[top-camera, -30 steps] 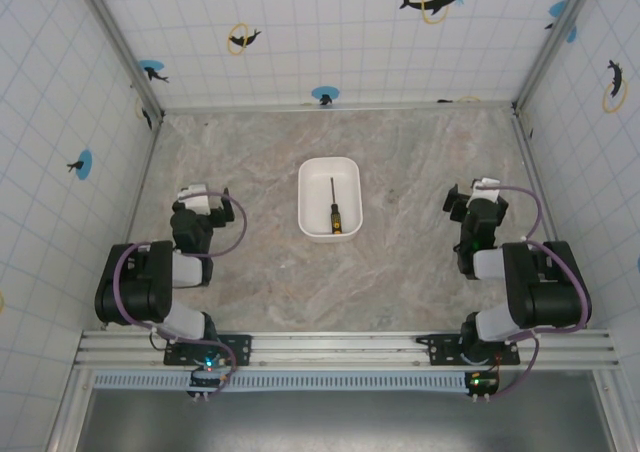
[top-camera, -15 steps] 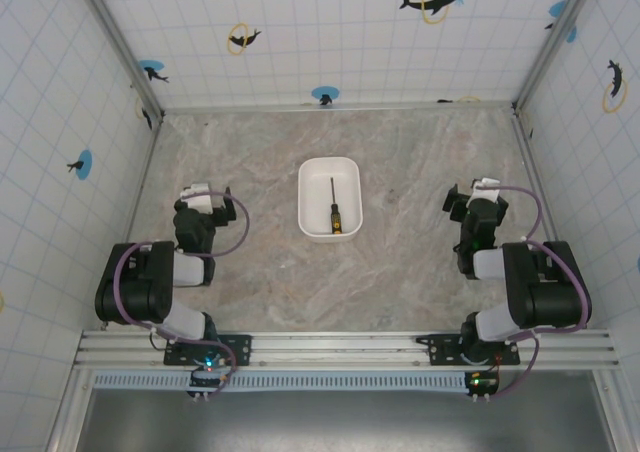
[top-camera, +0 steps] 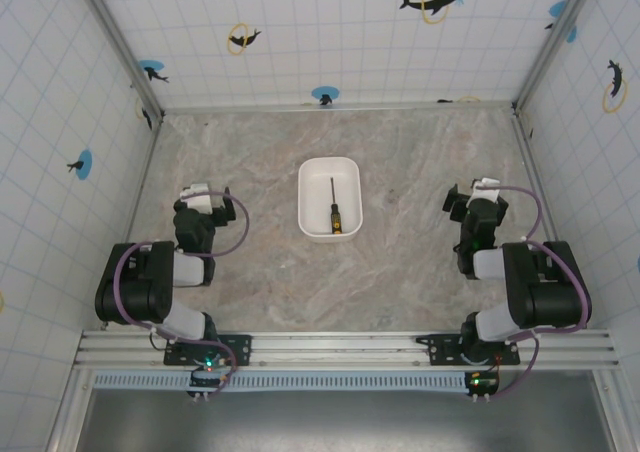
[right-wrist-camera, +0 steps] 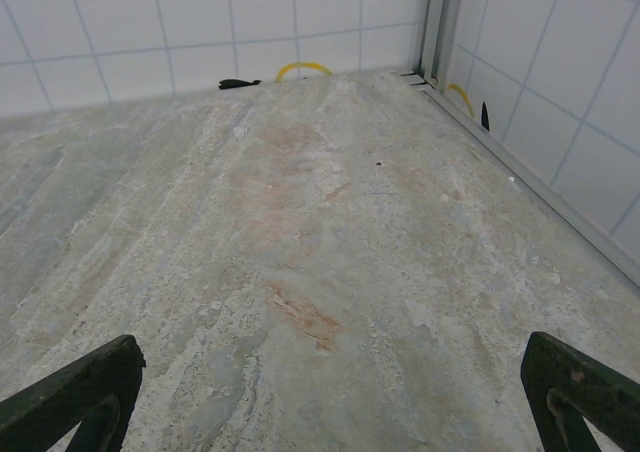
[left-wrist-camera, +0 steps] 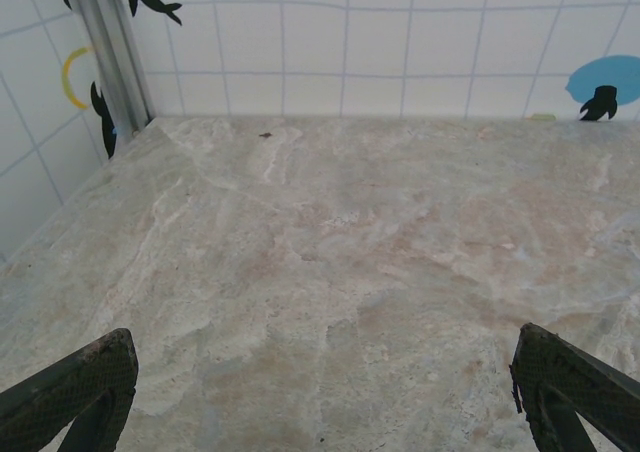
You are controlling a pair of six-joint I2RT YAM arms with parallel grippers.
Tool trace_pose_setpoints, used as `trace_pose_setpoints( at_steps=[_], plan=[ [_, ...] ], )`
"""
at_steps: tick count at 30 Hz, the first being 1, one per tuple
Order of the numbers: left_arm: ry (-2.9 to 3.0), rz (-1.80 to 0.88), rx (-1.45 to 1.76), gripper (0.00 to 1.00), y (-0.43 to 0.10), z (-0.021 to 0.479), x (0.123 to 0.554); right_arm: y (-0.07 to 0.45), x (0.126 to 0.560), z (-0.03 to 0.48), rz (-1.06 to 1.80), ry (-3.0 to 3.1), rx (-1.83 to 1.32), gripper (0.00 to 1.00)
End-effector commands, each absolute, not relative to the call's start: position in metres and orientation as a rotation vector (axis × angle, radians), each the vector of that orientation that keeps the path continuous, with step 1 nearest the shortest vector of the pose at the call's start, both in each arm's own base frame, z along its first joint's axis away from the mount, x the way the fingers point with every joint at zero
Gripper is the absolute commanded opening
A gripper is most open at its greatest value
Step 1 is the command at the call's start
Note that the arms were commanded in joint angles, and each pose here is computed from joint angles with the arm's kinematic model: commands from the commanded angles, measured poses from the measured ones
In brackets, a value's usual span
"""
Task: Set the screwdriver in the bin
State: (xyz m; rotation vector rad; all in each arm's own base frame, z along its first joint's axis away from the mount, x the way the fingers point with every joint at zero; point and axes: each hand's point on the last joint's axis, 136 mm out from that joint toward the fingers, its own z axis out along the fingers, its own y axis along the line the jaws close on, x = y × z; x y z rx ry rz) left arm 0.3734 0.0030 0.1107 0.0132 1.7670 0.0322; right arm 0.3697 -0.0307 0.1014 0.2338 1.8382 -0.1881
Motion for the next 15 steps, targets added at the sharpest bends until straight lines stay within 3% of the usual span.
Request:
trace_pose_setpoints(
  at_steps=[1, 15],
  plan=[
    [1.731, 0.044, 0.025, 0.98, 0.0026, 0.1226, 0.3790, -0.0340, 0.3791, 0.1198, -0.194, 1.782, 0.251, 0.99],
    [1.732, 0.044, 0.024, 0.98, 0.0028, 0.1221, 0.3788, -0.0340, 0.3791, 0.1202, -0.195, 1.781, 0.251, 1.00]
  ],
)
